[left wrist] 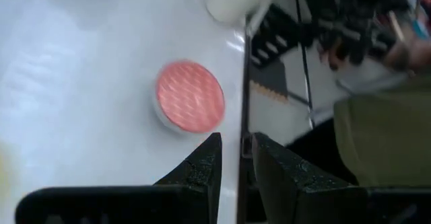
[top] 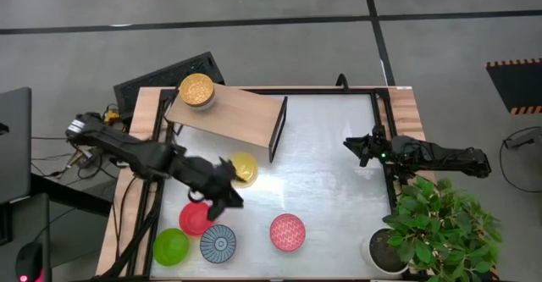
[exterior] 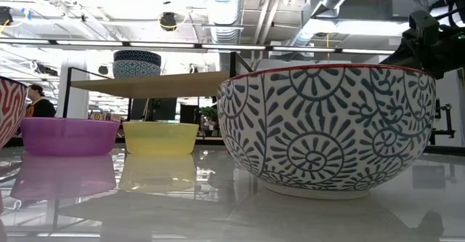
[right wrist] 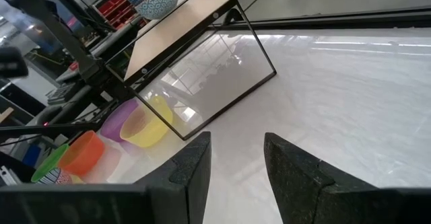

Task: Place and stack bowls onto a shelf
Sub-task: Stack the blue patterned bowl on top of the yellow patterned bowl on the shelf

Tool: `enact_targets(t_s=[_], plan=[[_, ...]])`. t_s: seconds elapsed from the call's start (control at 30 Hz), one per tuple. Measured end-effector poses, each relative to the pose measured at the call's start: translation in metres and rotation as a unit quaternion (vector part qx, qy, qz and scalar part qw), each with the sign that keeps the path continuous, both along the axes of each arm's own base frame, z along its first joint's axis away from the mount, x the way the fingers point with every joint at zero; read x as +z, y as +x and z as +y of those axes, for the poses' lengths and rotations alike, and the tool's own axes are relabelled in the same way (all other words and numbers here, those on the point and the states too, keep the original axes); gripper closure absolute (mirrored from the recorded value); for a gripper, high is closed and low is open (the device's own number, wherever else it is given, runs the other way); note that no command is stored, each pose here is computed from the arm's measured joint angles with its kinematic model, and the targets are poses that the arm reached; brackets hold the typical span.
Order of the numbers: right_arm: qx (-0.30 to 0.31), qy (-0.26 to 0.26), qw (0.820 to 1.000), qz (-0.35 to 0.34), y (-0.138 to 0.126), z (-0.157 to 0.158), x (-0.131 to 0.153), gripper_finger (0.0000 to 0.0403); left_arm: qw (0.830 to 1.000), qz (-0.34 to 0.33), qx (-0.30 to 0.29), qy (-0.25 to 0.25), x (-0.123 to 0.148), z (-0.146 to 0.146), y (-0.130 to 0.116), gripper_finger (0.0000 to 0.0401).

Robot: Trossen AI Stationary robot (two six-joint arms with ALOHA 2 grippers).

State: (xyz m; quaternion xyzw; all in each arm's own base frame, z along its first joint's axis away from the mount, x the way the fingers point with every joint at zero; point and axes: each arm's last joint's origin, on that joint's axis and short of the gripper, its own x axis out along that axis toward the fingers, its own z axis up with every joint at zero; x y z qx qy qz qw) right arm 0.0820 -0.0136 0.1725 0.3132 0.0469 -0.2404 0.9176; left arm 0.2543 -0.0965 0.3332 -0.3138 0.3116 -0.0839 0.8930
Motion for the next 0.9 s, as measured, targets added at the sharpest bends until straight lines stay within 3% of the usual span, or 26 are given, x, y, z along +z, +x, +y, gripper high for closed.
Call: enact_targets(t_s=[0.2, 0.3, 0.4, 0.6, 0.9], plan=[[0.0, 0.0, 1.0, 0.003, 0.0, 0.0, 0.0, 0.0239, 0.997, 0.04, -0.065, -0.02, -0.024, -0.022, 0.019, 0.0332], [0.0, 0.0, 1.0, 0.004, 0.0, 0.0, -0.001, 0.0239, 0.997, 0.074, -0.036, -0.008, -0.038, -0.024, 0.025, 0.0332], [0.0, 0.0, 1.0, 0.004, 0.0, 0.0, -0.001, 0.0239, 0.994, 0.103, -0.005, -0.038, -0.05, -0.027, 0.034, 0.0332], [0.001, 0.0, 1.0, 0.004, 0.0, 0.0, -0.001, 0.0239, 0.983, 0.093, -0.134, -0.079, -0.05, -0.039, 0.037, 0.0329], [0.001, 0.0, 1.0, 0.004, 0.0, 0.0, -0.001, 0.0239, 0.974, 0.126, -0.182, -0.041, -0.058, -0.048, 0.026, 0.028]])
